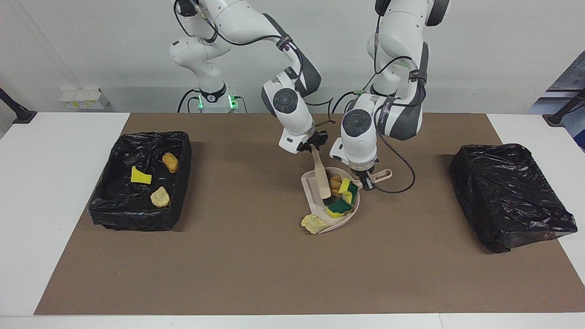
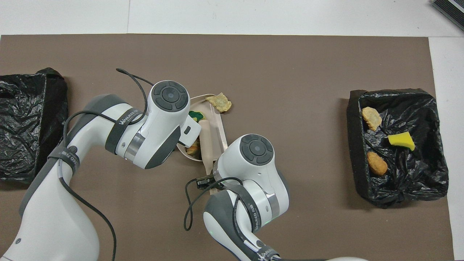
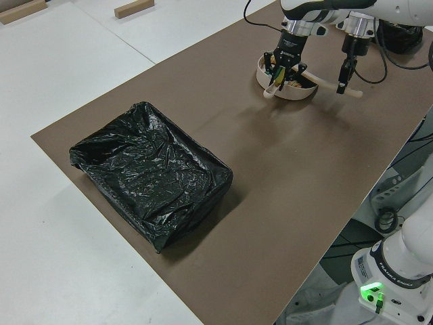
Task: Sweep and dump trash in bin
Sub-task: 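Push the last pieces into the dustpan with the brush in the right gripper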
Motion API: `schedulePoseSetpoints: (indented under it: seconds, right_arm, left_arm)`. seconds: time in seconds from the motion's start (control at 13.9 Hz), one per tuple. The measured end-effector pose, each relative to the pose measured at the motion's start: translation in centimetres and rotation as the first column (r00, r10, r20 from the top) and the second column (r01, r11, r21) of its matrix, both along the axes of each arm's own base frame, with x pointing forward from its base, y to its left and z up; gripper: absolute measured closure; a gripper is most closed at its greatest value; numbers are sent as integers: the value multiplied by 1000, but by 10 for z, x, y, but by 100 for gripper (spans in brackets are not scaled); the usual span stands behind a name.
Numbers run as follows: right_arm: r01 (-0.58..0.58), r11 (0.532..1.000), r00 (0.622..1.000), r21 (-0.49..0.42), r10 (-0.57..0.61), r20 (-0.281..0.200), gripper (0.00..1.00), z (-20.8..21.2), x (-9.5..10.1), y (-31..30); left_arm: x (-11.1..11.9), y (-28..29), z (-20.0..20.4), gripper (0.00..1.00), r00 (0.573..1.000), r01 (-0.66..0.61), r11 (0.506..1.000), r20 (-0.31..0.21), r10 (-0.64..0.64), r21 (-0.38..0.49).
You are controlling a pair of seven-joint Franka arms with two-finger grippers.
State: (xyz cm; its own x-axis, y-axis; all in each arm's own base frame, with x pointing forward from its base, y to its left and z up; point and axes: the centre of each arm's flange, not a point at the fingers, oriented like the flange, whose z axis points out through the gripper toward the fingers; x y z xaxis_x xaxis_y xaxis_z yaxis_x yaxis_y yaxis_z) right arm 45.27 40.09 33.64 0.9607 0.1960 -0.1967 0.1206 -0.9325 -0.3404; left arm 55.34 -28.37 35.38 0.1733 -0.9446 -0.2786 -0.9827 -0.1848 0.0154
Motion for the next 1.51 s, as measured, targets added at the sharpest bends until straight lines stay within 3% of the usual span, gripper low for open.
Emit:
schedulePoseSetpoints:
  seconds: [0.29,0.5,0.65,0.79,1.15,1.3,1.51]
  right_arm:
    - [-28,999,998,-27,27,-61,74,41,0,-26]
    - [-82,982,997,-171,81,-10,74,65,18,-72]
    - [-123,964,991,-237,130,11,74,70,35,-93]
    - [-157,956,985,-248,168,25,74,71,62,-118]
    - [-185,951,982,-249,191,1,74,17,119,-105]
    - [-207,947,977,-244,212,-7,74,3,123,-87]
    - [-263,938,964,-226,267,-13,74,5,103,-54]
  left_arm:
    - [0,0,0,69,1000,1,1000,0,-1,0]
    - [0,-1,0,69,1000,3,1000,7,-3,-6]
    - [1,-1,0,69,1000,4,1000,12,-4,-10]
    - [3,-2,0,69,1000,6,1000,24,-6,-18]
    - [2,-1,0,69,1000,5,1000,22,-4,-17]
    - [2,-1,0,69,1000,4,1000,21,-4,-16]
    - [2,-1,0,69,1000,3,1000,20,-3,-15]
